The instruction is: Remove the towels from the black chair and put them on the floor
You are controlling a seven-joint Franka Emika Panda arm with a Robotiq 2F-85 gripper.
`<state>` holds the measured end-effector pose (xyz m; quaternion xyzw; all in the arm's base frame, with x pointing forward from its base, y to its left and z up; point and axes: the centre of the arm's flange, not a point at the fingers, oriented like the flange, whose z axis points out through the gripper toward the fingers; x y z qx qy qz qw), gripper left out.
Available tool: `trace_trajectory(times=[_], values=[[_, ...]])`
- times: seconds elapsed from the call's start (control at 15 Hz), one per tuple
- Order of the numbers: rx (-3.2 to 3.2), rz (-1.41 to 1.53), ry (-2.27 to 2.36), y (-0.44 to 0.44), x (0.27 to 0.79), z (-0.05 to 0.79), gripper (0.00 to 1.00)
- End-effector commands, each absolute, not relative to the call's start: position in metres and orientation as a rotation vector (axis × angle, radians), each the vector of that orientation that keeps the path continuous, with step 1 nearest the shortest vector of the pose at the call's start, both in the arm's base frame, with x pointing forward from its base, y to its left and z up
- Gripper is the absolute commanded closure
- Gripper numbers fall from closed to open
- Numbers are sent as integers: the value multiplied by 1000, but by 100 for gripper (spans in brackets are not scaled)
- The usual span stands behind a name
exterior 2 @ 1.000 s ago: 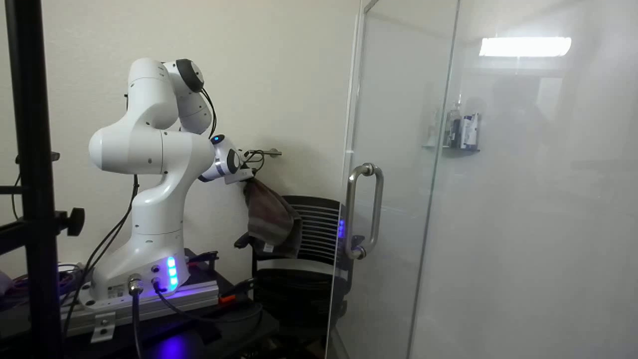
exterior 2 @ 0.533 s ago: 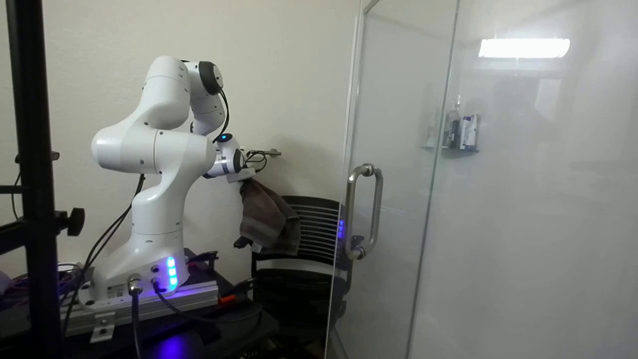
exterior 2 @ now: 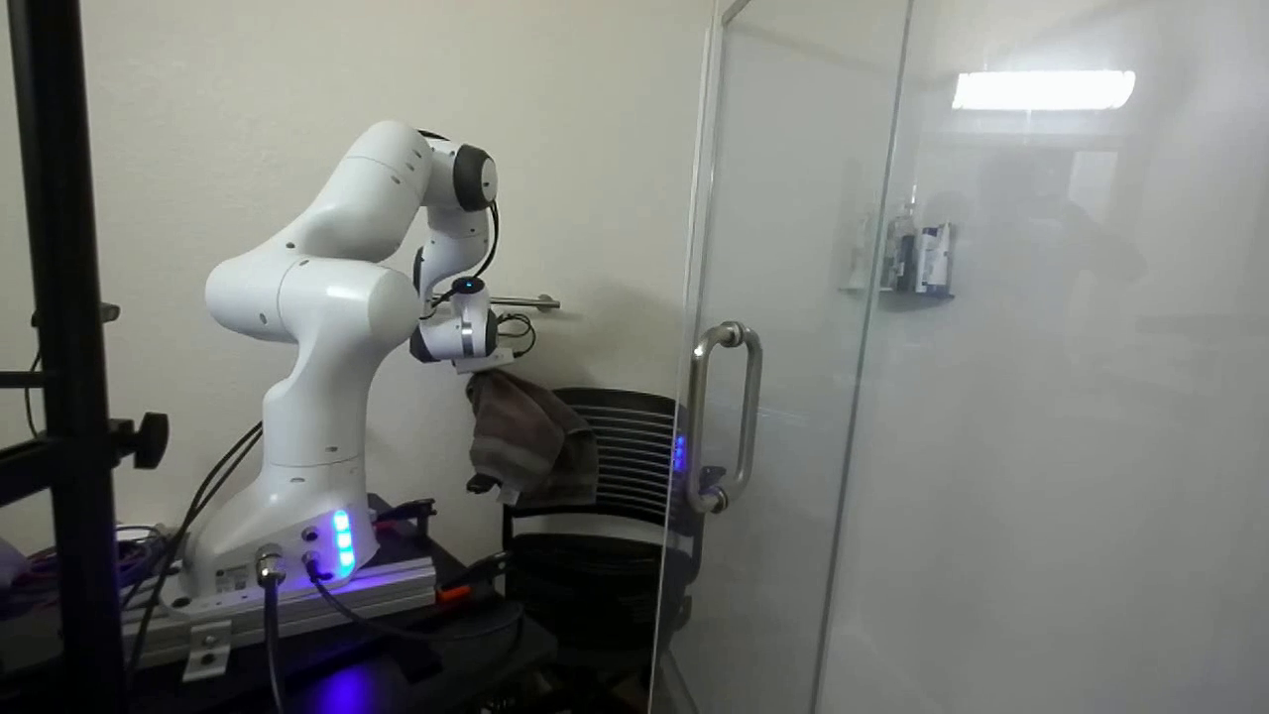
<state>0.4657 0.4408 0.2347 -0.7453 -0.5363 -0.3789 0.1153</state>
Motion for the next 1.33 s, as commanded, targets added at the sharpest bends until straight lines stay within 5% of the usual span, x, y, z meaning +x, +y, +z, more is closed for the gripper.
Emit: trace_trajectory(times=[0.0, 0.73, 1.27], values=[[-2126, -1049, -1573, 447, 460, 198, 99], [-2767, -599, -1565, 488, 350, 207, 99], [-3003, -939, -1801, 607, 241, 293, 99]])
